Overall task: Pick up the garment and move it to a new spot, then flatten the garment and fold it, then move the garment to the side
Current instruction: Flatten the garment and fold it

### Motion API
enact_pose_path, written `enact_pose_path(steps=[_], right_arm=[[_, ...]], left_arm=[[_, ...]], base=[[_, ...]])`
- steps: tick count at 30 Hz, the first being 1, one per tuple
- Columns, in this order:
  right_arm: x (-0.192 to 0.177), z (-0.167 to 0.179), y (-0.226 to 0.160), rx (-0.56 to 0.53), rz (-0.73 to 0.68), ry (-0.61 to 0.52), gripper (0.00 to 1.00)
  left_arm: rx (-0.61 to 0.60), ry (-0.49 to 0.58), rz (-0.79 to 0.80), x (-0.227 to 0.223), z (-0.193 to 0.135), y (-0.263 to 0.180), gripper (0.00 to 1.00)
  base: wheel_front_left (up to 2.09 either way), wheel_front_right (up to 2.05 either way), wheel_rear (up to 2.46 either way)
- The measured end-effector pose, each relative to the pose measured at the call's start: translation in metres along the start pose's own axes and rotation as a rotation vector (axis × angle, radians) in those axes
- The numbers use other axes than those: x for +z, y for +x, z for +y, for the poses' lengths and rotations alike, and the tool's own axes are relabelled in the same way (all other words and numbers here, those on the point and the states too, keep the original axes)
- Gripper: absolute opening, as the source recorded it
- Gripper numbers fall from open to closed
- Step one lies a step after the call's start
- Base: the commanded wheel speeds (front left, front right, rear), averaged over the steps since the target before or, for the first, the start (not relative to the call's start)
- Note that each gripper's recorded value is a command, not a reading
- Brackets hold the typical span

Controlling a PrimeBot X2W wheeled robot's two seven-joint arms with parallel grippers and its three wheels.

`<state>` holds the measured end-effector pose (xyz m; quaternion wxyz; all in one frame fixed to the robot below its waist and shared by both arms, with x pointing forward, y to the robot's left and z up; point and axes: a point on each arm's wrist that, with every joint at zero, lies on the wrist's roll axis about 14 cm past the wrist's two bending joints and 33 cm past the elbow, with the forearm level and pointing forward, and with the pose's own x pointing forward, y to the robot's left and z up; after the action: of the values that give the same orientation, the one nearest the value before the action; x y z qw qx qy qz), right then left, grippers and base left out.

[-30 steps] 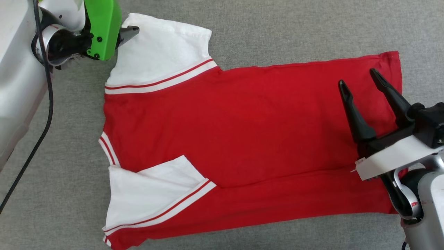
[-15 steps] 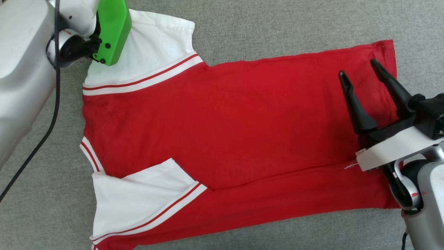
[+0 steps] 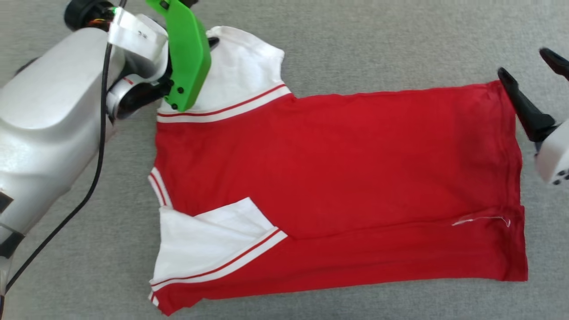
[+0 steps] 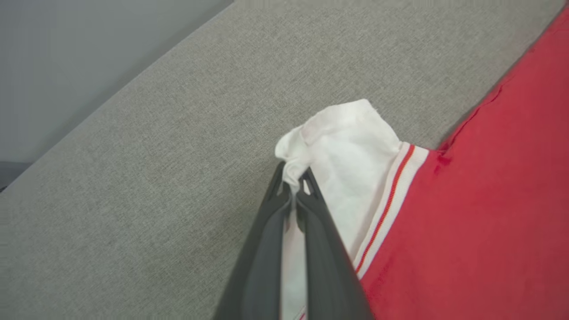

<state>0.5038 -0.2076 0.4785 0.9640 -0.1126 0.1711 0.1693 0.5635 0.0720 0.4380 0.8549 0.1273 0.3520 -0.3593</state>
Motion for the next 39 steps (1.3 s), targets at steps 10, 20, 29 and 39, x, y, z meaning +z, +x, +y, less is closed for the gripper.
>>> enact_pose_path(steps=[10,20,29,39], right_arm=[[-0.040,-0.011,0.004,0.088,0.430,0.060,1.00],[-0.106,0.005,0.035,0.132,0.669,0.122,1.00],[-0.106,0.019,0.044,0.168,0.593,0.135,0.00],[-0.061,0.023,0.030,0.158,0.353,0.137,0.00]], left_arm=[[0.009,0.057,-0.073,0.004,-0.011,-0.032,0.00],[0.007,0.066,-0.070,-0.011,-0.003,-0.024,0.00],[0.036,0.054,-0.080,-0.019,0.008,-0.027,0.00],[0.071,0.032,-0.146,-0.021,0.005,-0.059,0.00]], base=[[0.00,0.00,0.00],[0.00,0.00,0.00],[0.00,0.00,0.00],[0.00,0.00,0.00]])
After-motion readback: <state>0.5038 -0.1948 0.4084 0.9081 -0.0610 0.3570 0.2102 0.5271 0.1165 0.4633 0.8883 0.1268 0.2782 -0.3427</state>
